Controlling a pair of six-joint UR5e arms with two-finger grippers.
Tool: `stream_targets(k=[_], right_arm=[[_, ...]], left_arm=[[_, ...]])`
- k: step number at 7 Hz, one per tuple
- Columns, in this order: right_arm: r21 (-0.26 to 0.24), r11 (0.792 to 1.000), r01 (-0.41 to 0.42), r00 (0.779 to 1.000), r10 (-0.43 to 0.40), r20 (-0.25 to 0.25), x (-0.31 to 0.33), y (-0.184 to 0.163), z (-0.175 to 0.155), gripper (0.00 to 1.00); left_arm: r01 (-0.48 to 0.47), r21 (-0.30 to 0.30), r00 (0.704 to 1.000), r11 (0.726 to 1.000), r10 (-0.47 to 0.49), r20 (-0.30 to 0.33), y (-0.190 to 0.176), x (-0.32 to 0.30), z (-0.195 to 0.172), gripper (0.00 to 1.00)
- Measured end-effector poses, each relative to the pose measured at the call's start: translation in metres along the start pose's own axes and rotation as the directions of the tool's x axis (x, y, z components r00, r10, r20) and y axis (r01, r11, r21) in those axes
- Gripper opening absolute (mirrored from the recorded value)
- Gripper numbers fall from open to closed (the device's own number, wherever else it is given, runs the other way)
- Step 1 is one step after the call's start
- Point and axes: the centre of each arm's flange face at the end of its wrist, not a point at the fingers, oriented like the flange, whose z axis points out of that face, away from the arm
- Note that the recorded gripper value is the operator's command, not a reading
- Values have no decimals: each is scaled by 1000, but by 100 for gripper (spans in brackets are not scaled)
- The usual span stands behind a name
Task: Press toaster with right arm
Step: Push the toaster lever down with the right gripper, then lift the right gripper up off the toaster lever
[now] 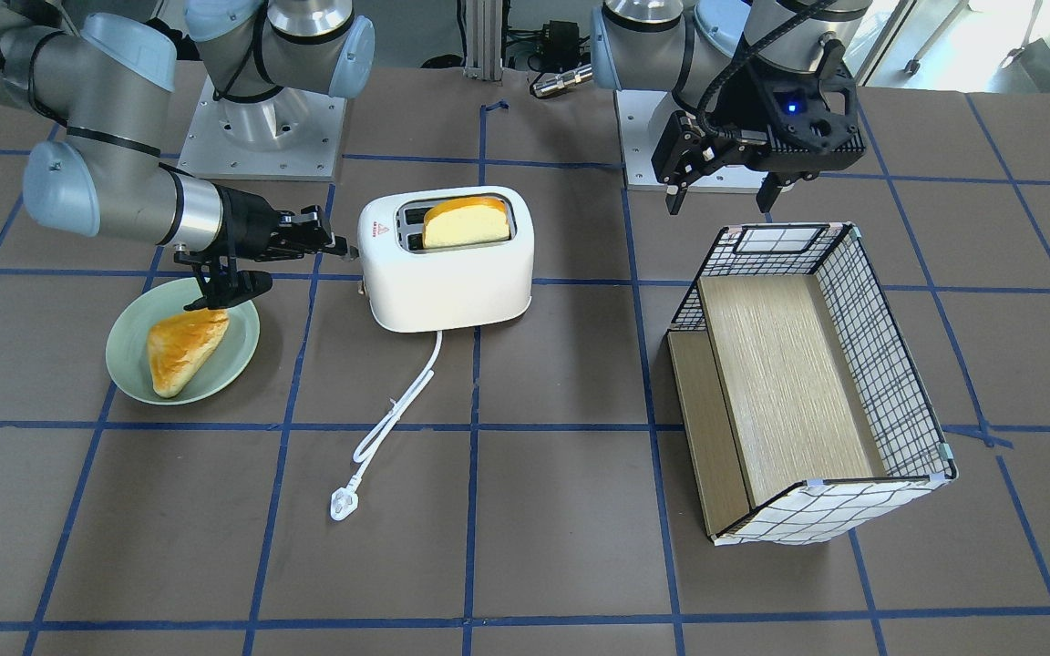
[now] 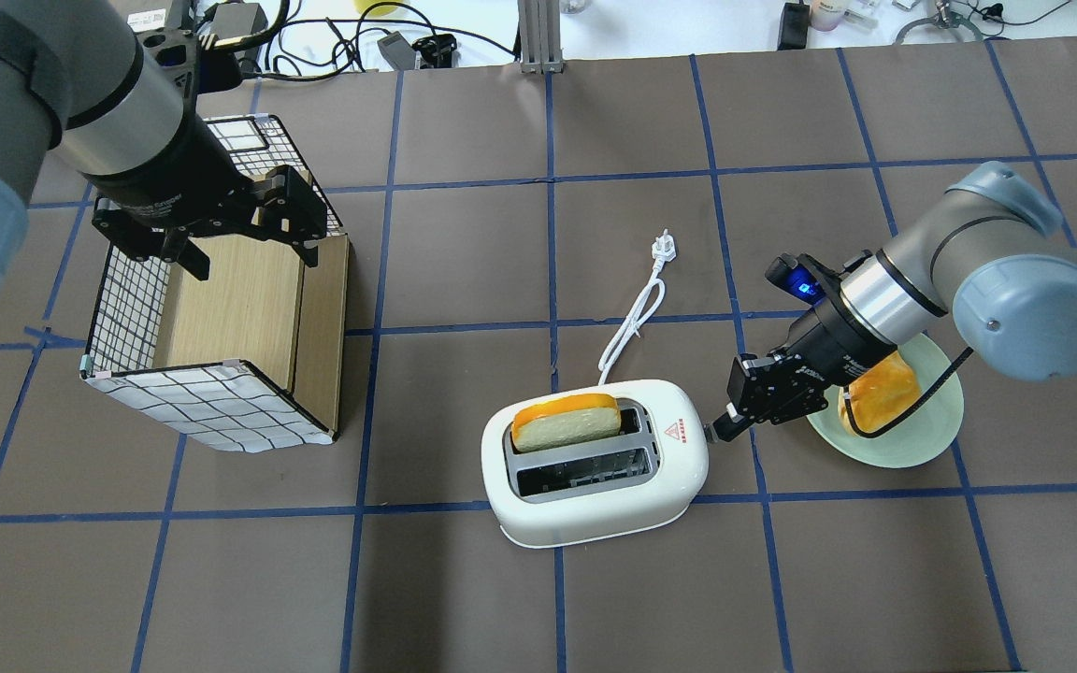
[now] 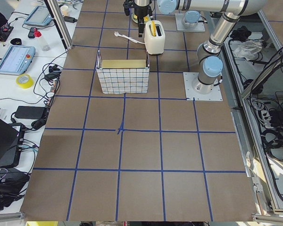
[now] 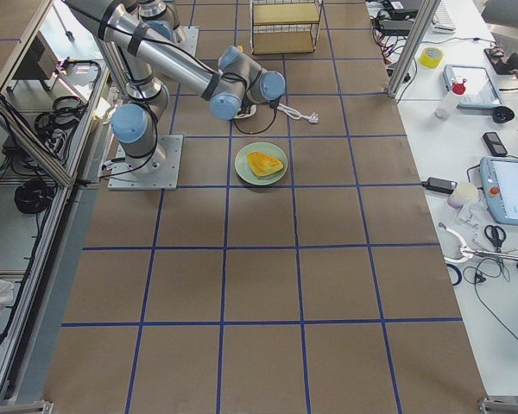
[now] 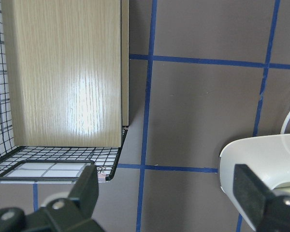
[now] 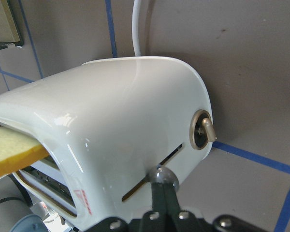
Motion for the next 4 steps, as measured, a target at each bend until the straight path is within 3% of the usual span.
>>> stream_targets(k=[4], right_arm=[[13,1000,3,1000,-3,-8,15,-4,20,0]], left_arm=[[0,0,1000,1000,0,-1,0,0,0,100]])
